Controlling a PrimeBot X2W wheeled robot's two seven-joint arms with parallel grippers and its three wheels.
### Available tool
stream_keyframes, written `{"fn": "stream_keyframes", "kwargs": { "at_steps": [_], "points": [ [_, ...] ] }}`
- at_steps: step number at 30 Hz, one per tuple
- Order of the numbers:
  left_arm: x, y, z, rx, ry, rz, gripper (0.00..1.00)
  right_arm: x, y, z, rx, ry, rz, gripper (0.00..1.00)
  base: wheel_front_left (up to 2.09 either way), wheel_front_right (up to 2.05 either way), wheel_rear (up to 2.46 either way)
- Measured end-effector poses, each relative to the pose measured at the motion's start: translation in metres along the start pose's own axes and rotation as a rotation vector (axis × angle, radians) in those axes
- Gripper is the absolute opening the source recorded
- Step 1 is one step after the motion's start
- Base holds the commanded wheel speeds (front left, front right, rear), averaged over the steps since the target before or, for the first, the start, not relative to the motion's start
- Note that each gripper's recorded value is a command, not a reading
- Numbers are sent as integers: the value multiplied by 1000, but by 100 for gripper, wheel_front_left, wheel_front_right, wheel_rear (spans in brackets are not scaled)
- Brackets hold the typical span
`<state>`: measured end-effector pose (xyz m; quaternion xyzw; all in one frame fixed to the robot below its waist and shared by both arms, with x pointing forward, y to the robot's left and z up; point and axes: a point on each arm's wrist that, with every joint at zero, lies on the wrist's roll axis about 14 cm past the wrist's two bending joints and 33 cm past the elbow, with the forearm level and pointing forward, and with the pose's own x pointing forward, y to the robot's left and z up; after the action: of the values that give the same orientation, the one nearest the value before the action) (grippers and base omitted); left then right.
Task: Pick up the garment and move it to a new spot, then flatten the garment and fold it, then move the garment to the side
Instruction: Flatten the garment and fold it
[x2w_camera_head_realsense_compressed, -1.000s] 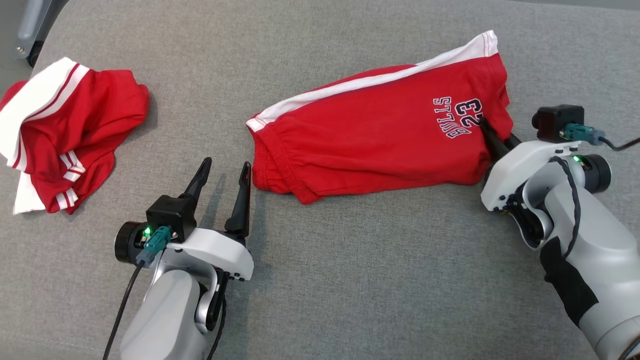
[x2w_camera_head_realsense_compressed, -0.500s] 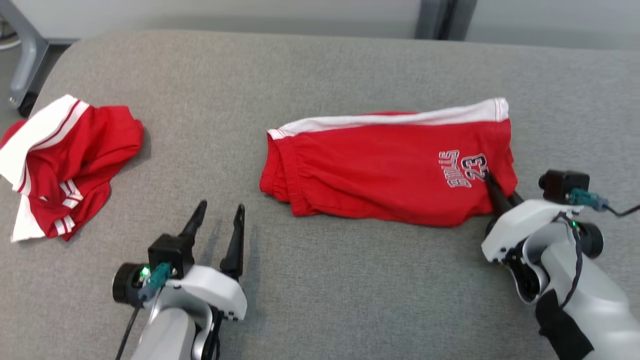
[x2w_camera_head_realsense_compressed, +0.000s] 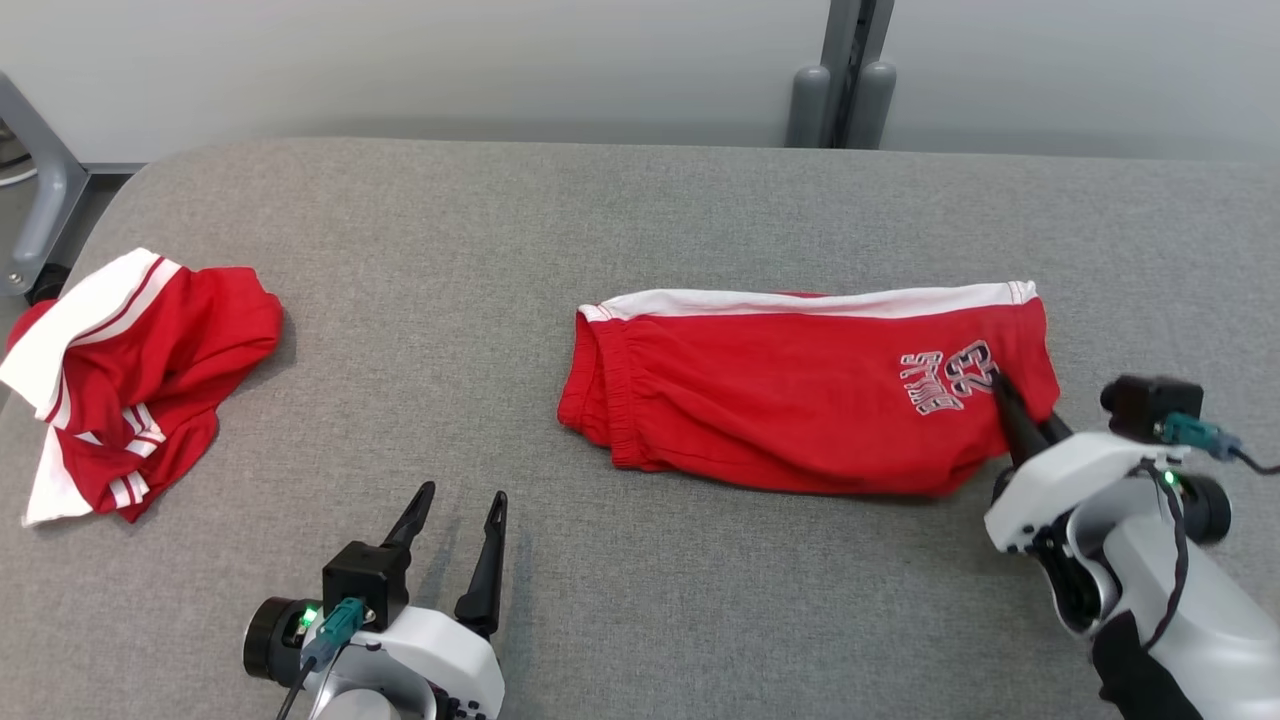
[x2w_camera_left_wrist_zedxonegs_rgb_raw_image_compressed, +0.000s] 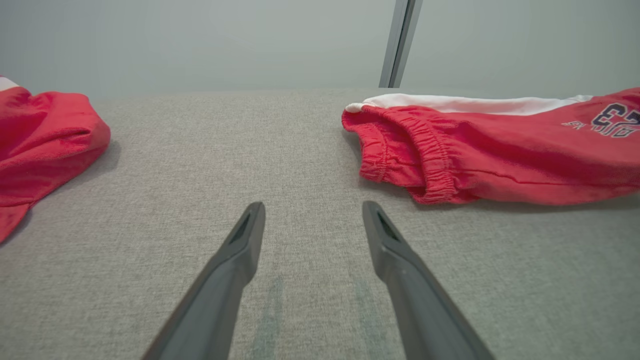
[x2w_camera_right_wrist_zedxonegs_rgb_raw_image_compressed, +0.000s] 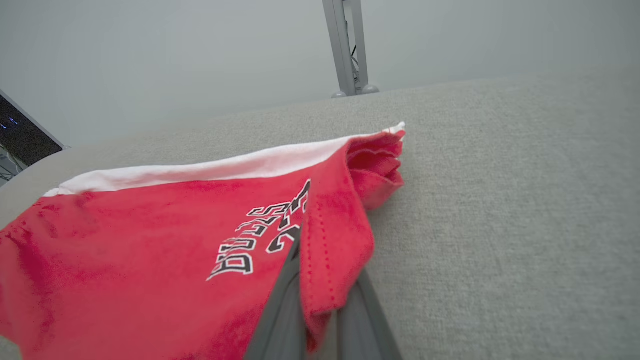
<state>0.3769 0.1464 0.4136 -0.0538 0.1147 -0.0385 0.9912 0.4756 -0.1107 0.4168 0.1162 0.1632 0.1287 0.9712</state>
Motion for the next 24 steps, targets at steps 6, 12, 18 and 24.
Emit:
{"fn": "stream_keyframes", "kwargs": {
  "at_steps": [6, 12, 18, 24],
  "points": [
    [-1, 2, -5, -2, 14, 6, 100, 20, 47, 32, -88, -91, 136, 0, 0, 0, 0],
    [-6, 8, -8, -22, 23, 28, 100, 28, 130, 37, -157, -124, 350, 0, 0, 0, 0],
    [-9, 16, -7, -30, 20, 53, 100, 26, 184, 15, -204, -57, 500, 0, 0, 0, 0],
    [-12, 23, -7, -37, 23, 80, 100, 22, 211, -11, -180, 12, 582, 100, 0, 0, 0]
  ]
}}
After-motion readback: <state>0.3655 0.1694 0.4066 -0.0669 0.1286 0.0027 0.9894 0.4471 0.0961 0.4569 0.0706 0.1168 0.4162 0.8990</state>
